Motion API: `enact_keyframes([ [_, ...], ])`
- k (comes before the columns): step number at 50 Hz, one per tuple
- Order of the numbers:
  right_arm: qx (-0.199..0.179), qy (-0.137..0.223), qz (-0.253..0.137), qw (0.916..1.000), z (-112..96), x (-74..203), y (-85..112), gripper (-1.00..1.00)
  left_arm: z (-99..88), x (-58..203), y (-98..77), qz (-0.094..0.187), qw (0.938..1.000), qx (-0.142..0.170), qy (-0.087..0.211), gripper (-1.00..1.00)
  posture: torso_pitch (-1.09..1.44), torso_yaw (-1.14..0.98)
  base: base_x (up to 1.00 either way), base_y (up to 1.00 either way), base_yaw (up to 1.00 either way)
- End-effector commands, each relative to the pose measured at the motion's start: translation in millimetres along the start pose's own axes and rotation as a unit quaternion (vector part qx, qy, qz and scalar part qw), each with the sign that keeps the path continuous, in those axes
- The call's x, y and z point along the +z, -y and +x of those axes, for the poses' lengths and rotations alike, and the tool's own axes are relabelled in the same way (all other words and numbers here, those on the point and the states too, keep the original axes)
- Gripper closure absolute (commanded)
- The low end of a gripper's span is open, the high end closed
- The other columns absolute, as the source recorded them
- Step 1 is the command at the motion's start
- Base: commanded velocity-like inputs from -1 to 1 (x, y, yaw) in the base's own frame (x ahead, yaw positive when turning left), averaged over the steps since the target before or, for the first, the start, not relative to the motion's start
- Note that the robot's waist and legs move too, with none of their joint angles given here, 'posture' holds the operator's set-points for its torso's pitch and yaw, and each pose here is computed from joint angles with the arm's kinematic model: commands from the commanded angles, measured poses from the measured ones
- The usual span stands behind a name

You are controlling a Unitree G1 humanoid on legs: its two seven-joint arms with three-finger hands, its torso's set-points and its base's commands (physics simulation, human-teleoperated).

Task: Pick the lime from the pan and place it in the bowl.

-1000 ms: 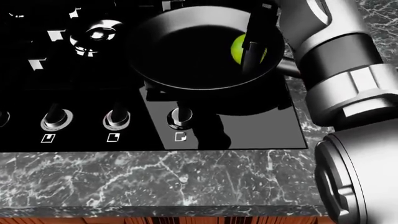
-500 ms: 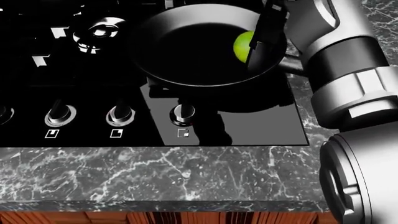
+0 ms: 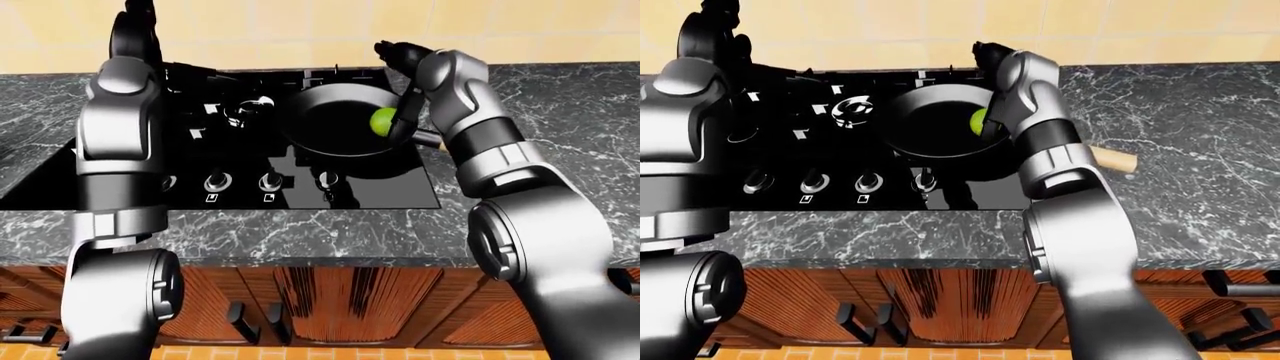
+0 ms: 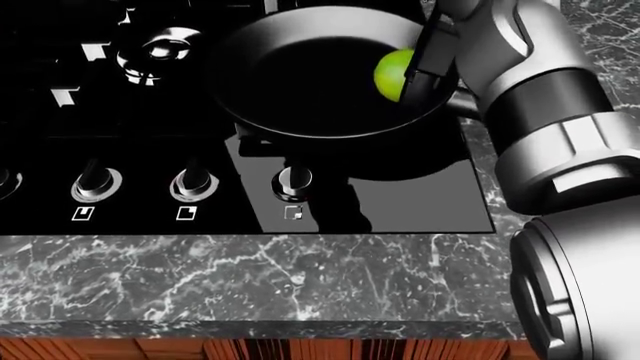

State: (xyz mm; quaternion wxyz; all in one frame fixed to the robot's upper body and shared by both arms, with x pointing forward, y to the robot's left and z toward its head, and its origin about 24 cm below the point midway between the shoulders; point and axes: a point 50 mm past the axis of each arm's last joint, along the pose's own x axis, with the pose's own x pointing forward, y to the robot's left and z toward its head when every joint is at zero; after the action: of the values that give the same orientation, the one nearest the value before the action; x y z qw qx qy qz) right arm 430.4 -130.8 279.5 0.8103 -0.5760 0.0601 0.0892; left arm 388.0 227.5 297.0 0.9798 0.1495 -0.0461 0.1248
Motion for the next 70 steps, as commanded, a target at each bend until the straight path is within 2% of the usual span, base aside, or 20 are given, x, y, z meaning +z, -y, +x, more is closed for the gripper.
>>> enact_keyframes([
  [1,-0.052,0.020,-0.007,0.9984,-8,12,24.0,-1.00,-3.6,26,-7.9,-0.003,0.9985,0.015,0.052,-1.00,0.00,0.00,0.00,0.00,0.00],
  [4,-0.060,0.019,-0.004,0.9980,-8,11,23.0,-1.00,-4.1,26,-7.0,-0.003,0.9985,0.014,0.052,-1.00,0.00,0.00,0.00,0.00,0.00],
  [10,-0.050,0.021,0.001,0.9985,-3,10,10.1,-1.00,-5.1,27,-7.1,-0.003,0.9985,0.014,0.053,-1.00,0.00,0.00,0.00,0.00,0.00],
  [13,-0.050,0.025,0.003,0.9984,-2,11,9.7,-1.00,-4.6,27,-7.6,-0.003,0.9985,0.014,0.053,-1.00,0.00,0.00,0.00,0.00,0.00],
  [21,-0.023,0.036,0.024,0.9988,-1,14,3.6,-1.00,-4.4,29,-7.2,-0.003,0.9984,0.013,0.055,-1.00,0.00,0.00,0.00,0.00,0.00],
  [32,-0.012,0.032,0.014,0.9993,-2,14,2.5,-1.00,-4.7,31,-7.3,-0.004,0.9983,0.013,0.056,-1.00,0.00,0.00,0.00,0.00,0.00],
  [34,-0.011,0.031,0.013,0.9994,-2,14,2.0,-0.87,-4.5,31,-7.6,-0.004,0.9983,0.014,0.056,-1.00,0.00,0.00,0.00,0.00,0.00],
  [41,-0.008,0.031,0.009,0.9995,-2,15,1.3,-0.85,-5.6,32,-9.0,-0.005,0.9983,0.015,0.057,-1.00,0.00,0.00,0.00,0.00,0.00],
  [48,-0.004,0.028,0.006,0.9996,-1,14,0.2,-0.40,-6.3,32,-8.6,-0.005,0.9983,0.015,0.057,-1.00,0.00,0.00,0.00,0.00,0.00],
  [52,-0.003,0.026,0.005,0.9996,-1,14,-0.5,-0.28,-6.5,33,-8.5,-0.005,0.9982,0.015,0.057,-1.00,0.00,0.00,0.00,0.00,0.00],
  [53,-0.004,0.026,0.004,0.9997,-1,14,-0.3,-0.11,-6.5,33,-8.1,-0.006,0.9982,0.015,0.057,-1.00,0.00,0.00,0.00,0.00,0.00],
  [57,-0.003,0.024,0.004,0.9997,-1,13,-0.3,-0.10,-6.3,34,-7.1,-0.006,0.9982,0.014,0.058,-1.00,0.00,0.00,0.00,0.00,0.00],
  [61,-0.002,0.023,0.004,0.9997,-1,13,-1.0,0.07,-6.4,35,-7.4,-0.006,0.9982,0.014,0.059,-1.00,0.00,0.00,0.00,0.00,0.00],
  [64,-0.001,0.023,0.003,0.9997,-1,13,-1.0,0.42,-6.3,36,-7.3,-0.006,0.9981,0.014,0.059,-1.00,0.00,0.00,0.00,0.00,0.00],
  [66,-0.002,0.022,0.001,0.9997,-1,13,-0.7,0.98,-6.2,37,-7.7,-0.006,0.9981,0.013,0.060,-1.00,0.00,0.00,0.00,0.00,0.00],
  [70,-0.005,0.023,-0.002,0.9997,-1,14,-0.1,1.00,-7.3,36,-7.6,-0.006,0.9981,0.013,0.060,-1.00,0.00,0.00,0.00,0.00,0.00],
])
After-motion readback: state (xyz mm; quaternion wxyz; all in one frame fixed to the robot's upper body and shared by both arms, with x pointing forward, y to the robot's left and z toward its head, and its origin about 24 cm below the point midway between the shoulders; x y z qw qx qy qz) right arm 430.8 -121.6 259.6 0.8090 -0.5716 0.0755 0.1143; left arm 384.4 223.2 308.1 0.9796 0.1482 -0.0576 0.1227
